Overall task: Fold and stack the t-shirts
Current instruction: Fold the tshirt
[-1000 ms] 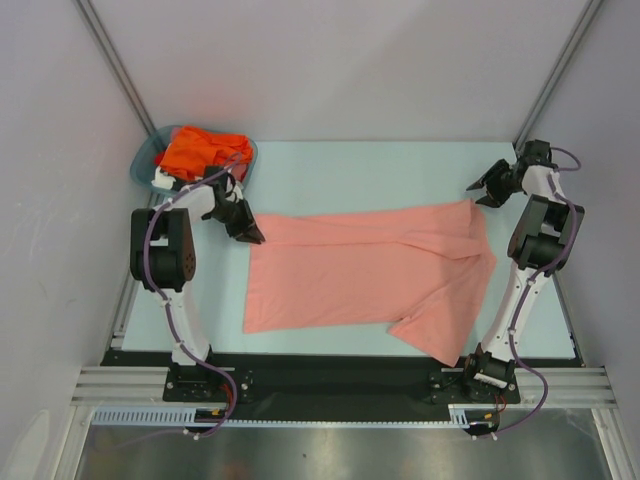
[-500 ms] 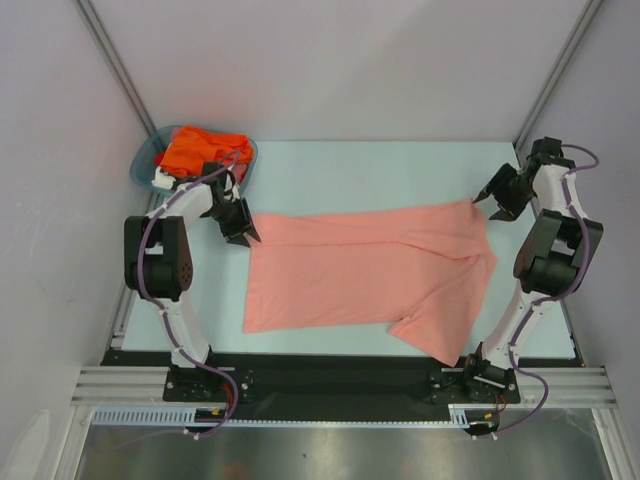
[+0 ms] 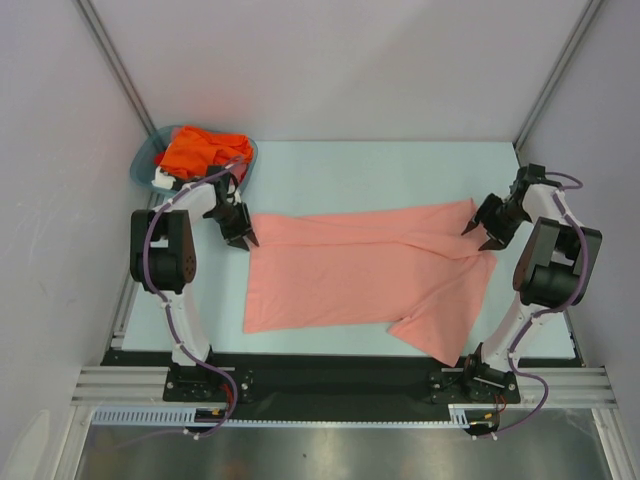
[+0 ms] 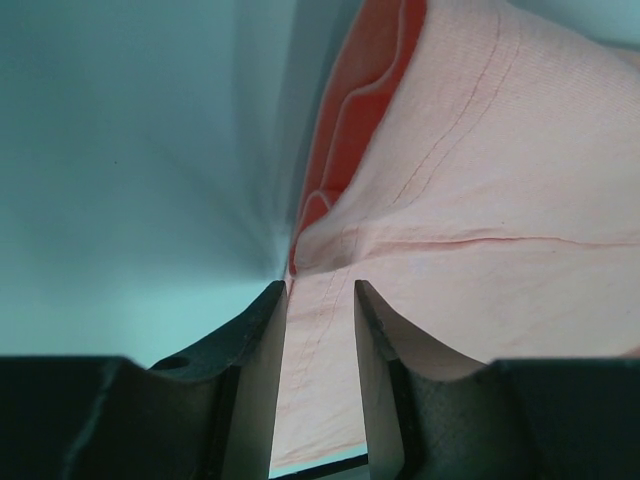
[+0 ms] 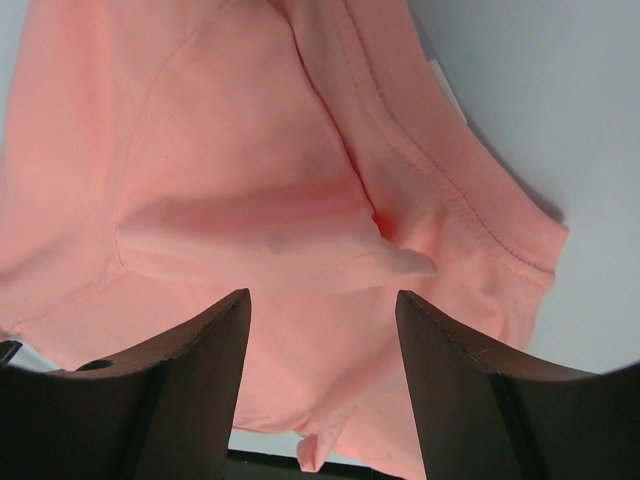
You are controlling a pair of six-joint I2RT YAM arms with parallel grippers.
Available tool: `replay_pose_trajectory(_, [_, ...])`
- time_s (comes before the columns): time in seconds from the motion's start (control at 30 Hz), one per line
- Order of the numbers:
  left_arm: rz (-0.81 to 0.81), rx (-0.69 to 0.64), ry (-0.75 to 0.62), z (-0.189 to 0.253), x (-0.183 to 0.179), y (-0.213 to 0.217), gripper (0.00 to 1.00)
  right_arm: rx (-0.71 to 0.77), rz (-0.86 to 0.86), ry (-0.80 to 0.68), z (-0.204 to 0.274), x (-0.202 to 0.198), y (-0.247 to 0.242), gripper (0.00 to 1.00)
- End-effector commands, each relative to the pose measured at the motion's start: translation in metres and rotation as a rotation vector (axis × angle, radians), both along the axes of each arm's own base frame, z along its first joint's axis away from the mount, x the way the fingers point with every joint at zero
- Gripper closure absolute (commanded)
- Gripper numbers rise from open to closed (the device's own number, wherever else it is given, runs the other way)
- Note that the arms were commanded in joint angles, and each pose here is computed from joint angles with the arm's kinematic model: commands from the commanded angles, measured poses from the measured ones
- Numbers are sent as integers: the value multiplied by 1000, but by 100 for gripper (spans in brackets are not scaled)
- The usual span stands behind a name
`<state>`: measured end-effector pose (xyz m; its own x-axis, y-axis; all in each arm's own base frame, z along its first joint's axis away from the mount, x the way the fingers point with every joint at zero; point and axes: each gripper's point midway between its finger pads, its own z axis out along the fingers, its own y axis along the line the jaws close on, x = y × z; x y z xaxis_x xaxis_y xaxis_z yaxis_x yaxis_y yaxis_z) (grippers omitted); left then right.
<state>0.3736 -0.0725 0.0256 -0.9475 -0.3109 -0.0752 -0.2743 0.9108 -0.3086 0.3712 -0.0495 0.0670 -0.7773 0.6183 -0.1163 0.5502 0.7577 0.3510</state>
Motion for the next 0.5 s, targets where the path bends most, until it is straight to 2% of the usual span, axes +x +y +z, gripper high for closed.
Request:
replay_pose_trajectory(0.0, [-21,13,-37,6,9,0,61,-50,20,-43,17,-6,-5,34])
replay_pose_trajectory(0.23, [-17,9,-40,0,15,0,66,-44,26,-37,15,-12,-2,34])
replay_pose_trajectory(0.47, [-12,27,-68,2,27,2,65,-41,34,-28,11,-18,1,34])
